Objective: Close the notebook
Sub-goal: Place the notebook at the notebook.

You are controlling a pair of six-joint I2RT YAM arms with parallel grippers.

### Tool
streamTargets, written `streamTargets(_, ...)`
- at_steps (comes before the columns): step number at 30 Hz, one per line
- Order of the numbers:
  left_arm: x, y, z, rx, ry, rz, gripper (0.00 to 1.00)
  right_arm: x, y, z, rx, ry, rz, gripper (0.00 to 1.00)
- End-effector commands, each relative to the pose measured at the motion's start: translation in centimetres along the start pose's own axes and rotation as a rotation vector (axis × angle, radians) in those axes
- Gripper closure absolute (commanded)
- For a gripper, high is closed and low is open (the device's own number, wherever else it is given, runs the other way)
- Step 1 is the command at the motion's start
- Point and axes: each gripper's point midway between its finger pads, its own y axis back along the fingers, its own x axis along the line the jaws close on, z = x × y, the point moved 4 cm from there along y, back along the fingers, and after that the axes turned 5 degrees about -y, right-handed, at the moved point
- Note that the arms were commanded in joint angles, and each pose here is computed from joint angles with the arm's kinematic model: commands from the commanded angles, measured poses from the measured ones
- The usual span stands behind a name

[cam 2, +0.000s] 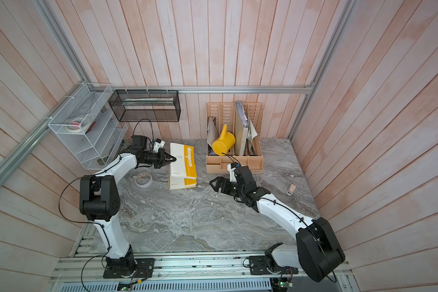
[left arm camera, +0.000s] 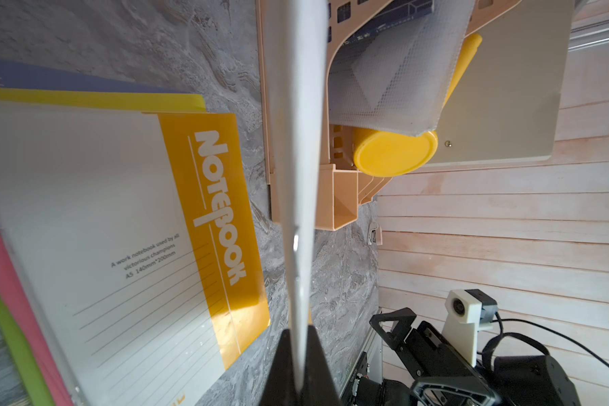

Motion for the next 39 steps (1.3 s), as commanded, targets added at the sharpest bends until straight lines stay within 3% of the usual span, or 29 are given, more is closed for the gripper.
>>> streamTargets(1, 0.4, -0.4, 0.1, 0.020, -0.009, -0.024, 1.00, 0.4, -0.3, 0.2, 0.010, 0.014, 0.015, 0.02)
streamTargets(20, 5.2, -2.1, -0.7, 0.069, 0.068, -0.017, 1.00, -1.2, -1.4, -1.0, 0.054, -0.015, -0.010, 0.02)
streamTargets(39, 7.7, -3.2, -1.5, 0.094, 0.109, 0.018, 1.00, -1.8, -2.0, -1.6, 0.077, -0.028, -0.013, 0.02)
